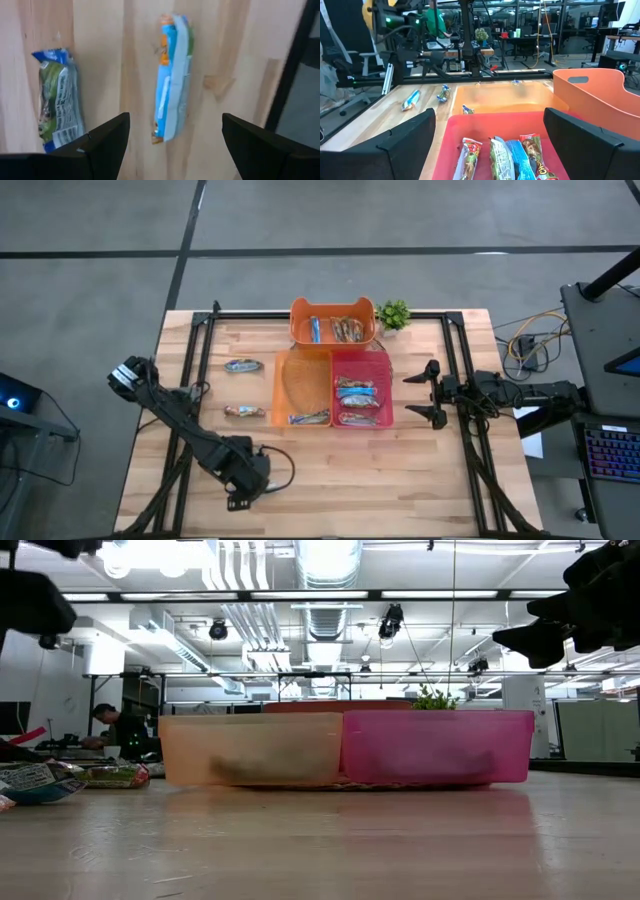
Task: Pick and place Granola Bars by type
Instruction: Put the yellow granola bar into the orange bin
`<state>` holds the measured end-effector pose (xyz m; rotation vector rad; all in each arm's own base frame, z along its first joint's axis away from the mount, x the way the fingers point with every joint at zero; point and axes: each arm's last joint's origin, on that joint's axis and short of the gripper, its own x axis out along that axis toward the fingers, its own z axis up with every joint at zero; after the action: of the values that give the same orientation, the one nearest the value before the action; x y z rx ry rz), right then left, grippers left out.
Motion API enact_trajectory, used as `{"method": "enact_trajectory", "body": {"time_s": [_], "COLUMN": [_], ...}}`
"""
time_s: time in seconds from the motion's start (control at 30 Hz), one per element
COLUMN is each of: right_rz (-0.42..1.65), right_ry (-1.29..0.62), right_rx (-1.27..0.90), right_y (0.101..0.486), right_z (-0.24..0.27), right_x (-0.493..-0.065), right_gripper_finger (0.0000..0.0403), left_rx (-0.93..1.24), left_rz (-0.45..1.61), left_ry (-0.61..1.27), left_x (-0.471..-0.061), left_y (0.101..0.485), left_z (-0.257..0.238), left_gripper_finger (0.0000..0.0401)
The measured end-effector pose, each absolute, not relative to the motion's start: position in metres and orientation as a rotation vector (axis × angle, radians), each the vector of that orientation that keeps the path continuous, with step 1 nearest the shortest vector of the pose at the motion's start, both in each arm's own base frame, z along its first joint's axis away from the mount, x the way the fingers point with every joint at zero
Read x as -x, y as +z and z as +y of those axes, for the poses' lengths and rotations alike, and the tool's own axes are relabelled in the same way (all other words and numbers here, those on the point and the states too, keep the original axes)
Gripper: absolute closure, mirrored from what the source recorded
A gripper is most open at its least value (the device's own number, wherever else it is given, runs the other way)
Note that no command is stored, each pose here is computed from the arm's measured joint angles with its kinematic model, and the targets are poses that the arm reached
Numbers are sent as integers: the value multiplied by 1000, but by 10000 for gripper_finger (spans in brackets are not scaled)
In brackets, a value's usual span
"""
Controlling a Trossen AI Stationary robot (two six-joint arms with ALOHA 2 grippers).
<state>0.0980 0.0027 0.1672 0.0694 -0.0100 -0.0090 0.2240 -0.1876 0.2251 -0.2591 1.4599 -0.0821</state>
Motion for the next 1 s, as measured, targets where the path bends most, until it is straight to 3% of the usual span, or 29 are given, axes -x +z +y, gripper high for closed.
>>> {"method": "enact_trajectory", "body": {"time_s": [1.0], "right_rz": [-10], "right_ry": [-9], "right_rx": [-70], "right_y": [167], "right_z": [3], "right_x": [-98], "right_gripper_finger": [44], "left_rx": [148], "left_rz": [1570], "left_ry": [-72], "left_x": [-231], "left_y": [155], "left_z": [-204], "left_gripper_finger": [105]}}
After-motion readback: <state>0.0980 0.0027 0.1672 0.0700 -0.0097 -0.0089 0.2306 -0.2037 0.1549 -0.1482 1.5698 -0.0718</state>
